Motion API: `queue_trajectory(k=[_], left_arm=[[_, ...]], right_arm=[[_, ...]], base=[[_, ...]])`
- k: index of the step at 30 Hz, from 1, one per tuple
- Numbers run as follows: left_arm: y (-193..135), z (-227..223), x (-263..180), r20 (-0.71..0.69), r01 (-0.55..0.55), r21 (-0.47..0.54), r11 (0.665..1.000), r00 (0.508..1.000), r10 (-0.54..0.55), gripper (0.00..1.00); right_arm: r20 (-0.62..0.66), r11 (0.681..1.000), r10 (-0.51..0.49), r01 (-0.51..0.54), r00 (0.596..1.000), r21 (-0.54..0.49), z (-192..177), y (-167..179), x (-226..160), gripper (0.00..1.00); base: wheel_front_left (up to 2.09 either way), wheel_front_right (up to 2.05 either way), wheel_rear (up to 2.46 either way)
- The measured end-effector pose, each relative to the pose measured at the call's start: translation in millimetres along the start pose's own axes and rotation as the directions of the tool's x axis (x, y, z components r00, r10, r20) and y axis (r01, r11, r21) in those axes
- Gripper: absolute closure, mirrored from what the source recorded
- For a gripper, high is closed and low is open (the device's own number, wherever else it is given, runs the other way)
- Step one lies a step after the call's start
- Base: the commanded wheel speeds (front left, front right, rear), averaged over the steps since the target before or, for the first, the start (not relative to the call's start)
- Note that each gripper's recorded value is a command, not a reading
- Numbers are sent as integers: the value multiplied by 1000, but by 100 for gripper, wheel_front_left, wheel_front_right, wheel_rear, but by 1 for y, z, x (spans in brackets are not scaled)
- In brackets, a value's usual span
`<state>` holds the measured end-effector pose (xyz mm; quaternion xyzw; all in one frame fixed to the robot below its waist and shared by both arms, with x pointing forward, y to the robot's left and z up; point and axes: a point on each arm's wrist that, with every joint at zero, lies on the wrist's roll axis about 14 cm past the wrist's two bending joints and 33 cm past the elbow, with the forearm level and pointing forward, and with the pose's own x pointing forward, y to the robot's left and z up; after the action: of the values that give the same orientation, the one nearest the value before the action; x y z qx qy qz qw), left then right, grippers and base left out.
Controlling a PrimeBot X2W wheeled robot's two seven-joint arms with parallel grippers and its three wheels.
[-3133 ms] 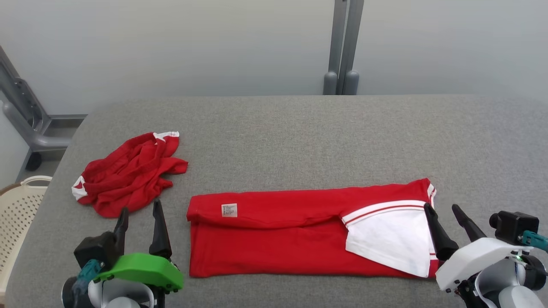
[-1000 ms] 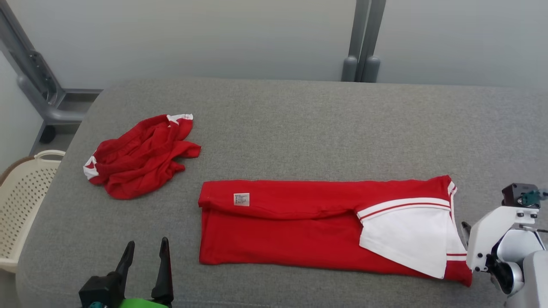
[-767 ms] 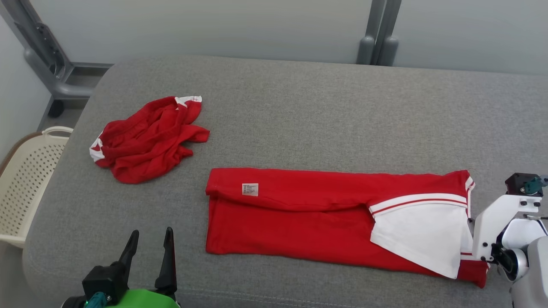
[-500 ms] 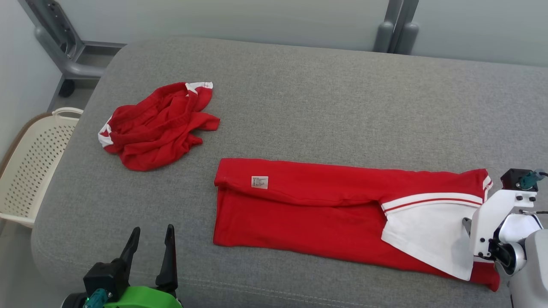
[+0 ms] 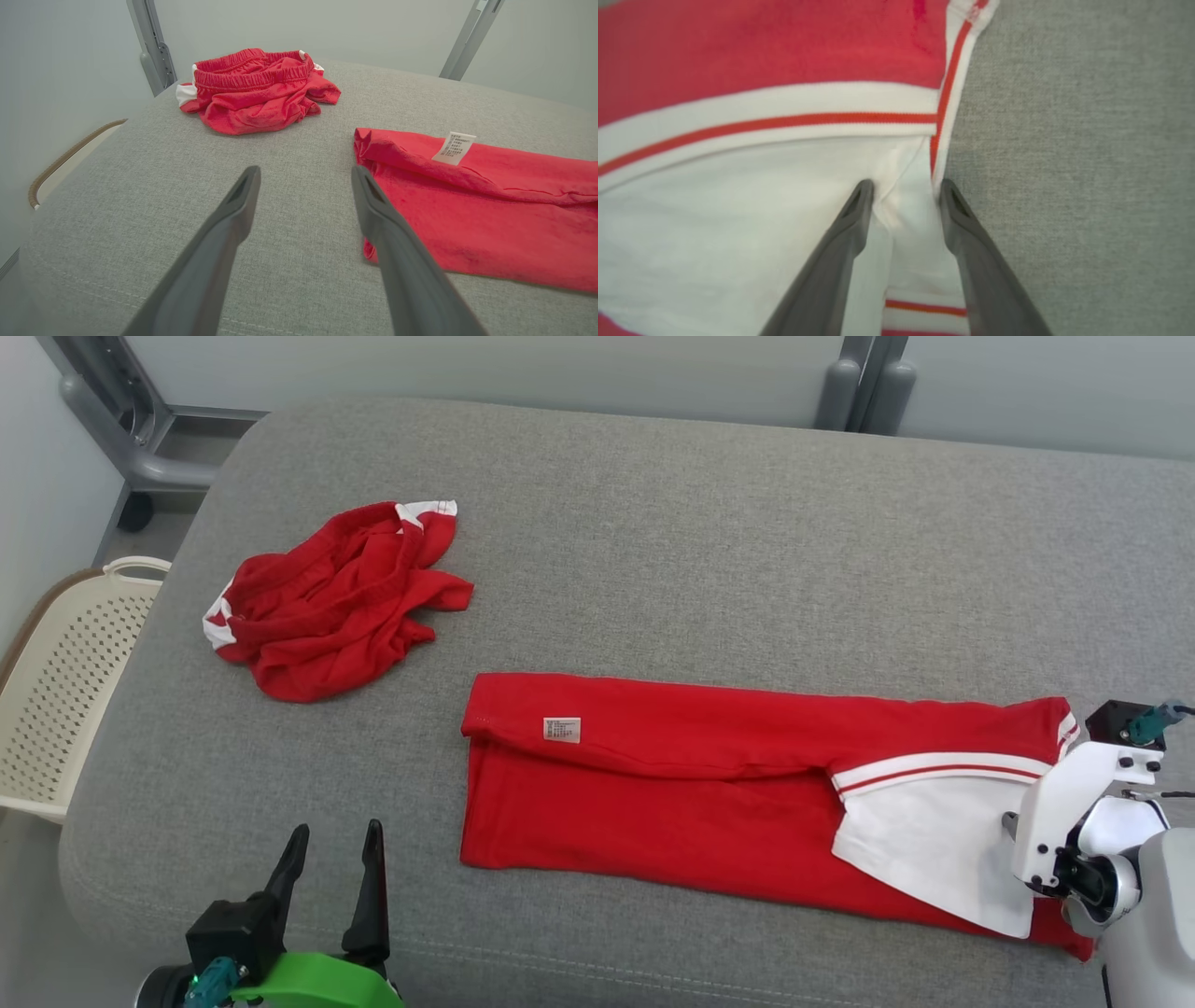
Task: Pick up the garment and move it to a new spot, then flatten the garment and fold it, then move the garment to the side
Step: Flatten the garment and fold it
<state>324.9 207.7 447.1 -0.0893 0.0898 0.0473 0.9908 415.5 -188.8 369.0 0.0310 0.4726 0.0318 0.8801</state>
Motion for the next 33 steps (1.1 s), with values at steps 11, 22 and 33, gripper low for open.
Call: queue_trajectory(k=[11, 22, 33], left_arm=[[0, -4, 5, -14, 4, 0, 1000, 1000, -4, 0], [-1, 0, 5, 2, 10, -1, 1000, 1000, -10, 0], [-7, 2, 5, 15, 27, -1, 1000, 1000, -27, 0]], right_arm=[[26, 1000, -8, 8, 1000, 6, 13, -2, 5, 100], [87, 982, -176, 170, 980, 78, 37, -72, -26, 100], [109, 943, -316, 300, 942, 147, 40, -120, -71, 100]], base=[[0, 0, 0], [0, 0, 0], [0, 0, 0]])
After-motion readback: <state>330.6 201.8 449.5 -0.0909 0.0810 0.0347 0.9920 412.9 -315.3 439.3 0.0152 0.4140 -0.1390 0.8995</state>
